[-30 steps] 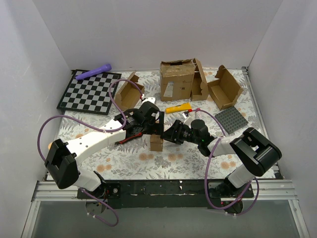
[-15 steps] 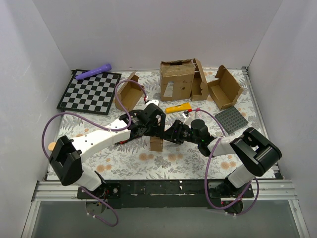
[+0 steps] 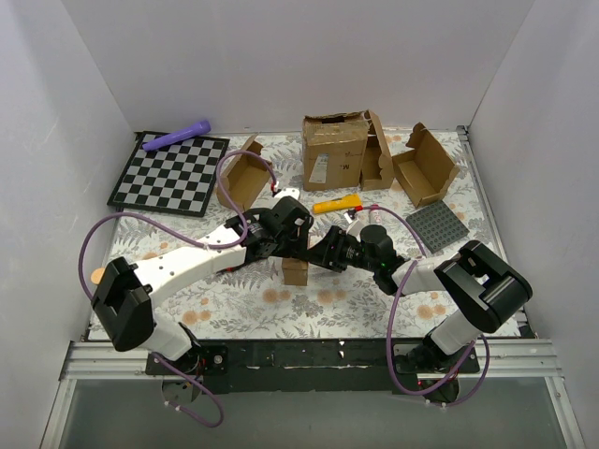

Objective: Unpack the express box

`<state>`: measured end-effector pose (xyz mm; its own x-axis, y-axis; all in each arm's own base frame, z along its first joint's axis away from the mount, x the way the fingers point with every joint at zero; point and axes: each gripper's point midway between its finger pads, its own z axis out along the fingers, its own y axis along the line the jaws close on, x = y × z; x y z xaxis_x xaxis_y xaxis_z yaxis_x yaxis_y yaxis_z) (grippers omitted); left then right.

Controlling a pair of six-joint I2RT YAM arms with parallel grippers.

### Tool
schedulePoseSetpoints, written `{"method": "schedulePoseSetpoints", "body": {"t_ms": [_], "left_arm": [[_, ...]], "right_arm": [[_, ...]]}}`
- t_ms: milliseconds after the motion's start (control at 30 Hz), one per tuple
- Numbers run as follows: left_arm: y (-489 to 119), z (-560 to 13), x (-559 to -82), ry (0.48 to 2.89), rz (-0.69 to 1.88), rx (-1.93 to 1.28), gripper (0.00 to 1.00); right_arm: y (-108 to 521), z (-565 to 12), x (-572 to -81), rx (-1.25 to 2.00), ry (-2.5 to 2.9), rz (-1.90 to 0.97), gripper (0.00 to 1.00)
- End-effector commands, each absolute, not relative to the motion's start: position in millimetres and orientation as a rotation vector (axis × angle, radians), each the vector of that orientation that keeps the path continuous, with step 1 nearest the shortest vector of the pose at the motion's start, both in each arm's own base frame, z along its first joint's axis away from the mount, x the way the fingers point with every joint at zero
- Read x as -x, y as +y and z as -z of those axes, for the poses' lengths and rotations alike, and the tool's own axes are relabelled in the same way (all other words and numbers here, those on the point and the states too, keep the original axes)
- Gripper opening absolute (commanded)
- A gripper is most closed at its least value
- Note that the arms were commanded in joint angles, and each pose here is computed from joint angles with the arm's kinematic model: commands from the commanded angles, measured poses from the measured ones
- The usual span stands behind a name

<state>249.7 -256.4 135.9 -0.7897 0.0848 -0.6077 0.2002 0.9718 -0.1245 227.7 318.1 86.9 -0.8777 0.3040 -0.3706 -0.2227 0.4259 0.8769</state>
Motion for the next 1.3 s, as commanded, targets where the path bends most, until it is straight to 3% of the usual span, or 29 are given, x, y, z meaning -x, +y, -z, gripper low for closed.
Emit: {"method": "schedulePoseSetpoints", "body": {"t_ms": [0, 233, 367, 467, 600, 833, 1033, 1267], "left_arm": [[-242, -159, -253, 2.411, 0.214, -0.163, 0.62], [-240, -162, -252, 2.398, 0.231, -0.15, 0.51], [-242, -157, -252, 2.411, 0.221, -0.171, 0.4], [-243, -157, -253, 2.409, 0.221, -0.174, 0.38], [-244, -157, -258, 2.403, 0.206, -0.17, 0.64], [-256, -160, -264, 2.399, 0.225, -0.2, 0.68], [-255, -143, -262, 2.44, 0.181, -0.237, 0.6], [-251, -148, -260, 2.417, 0.201, -0.232, 0.4]], "right_arm": [[304, -60, -226, -0.079, 2.289, -1.332, 0.69], [303, -61, -226, -0.076, 2.283, -1.332, 0.69], [304, -62, -226, -0.07, 2.282, -1.334, 0.69], [304, -62, -227, -0.072, 2.281, -1.333, 0.69], [304, -61, -227, -0.069, 2.282, -1.331, 0.69], [305, -62, -227, -0.062, 2.28, -1.332, 0.69], [305, -63, -228, -0.053, 2.277, -1.329, 0.69], [305, -63, -227, -0.047, 2.279, -1.331, 0.68]]}}
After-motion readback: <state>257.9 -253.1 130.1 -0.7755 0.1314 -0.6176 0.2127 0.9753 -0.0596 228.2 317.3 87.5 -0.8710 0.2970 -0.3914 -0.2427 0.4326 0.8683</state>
